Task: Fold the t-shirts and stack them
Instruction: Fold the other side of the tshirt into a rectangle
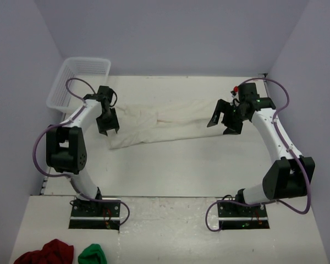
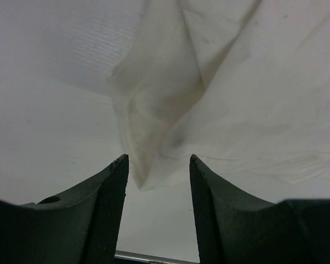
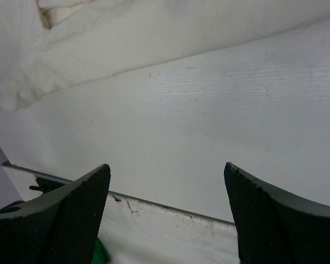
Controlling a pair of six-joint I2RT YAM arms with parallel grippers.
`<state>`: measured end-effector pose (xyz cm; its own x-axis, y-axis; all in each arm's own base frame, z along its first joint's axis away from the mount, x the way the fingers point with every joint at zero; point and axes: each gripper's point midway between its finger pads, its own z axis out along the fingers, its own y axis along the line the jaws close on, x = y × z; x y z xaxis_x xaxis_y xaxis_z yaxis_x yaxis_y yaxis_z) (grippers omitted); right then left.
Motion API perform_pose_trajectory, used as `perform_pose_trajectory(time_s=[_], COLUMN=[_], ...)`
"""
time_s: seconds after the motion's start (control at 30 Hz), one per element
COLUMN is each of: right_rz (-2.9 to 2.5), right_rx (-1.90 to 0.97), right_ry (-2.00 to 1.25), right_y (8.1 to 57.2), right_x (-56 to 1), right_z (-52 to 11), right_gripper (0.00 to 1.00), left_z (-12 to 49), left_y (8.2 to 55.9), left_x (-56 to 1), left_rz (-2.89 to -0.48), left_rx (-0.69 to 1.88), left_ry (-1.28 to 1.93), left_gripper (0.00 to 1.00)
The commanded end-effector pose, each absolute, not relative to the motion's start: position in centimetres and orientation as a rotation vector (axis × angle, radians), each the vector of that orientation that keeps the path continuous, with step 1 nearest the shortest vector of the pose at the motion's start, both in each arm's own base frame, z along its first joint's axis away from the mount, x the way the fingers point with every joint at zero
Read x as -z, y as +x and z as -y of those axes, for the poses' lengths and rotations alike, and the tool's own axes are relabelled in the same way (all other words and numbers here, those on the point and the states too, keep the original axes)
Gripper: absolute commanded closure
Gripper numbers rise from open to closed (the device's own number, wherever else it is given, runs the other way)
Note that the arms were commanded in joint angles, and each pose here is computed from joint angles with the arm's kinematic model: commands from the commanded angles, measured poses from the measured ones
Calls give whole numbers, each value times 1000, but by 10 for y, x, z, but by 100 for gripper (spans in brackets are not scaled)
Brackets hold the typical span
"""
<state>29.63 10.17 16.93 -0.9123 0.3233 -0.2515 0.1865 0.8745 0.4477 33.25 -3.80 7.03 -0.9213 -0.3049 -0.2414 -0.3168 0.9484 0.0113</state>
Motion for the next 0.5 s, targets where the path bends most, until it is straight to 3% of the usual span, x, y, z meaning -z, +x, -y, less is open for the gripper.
perform_pose_trajectory(time_s=[0.0,0.37,0.47], right_rz=[-2695,-2706,-2706], right_rx=[-617,-618,-617], right_ry=[332,348,351], right_y=[293,295,295], right_x=[-178,-177,-177], right_z=[-103,-103,-104], right_gripper=[15,15,15], left_z=[33,41,39], left_y=[340,334,336], left_x=[-64,-39,-35], left_rz=[-2847,-2909,-2911], left_rx=[16,162,167], left_ry=[-480,-440,-442], left_gripper=[50,52,64])
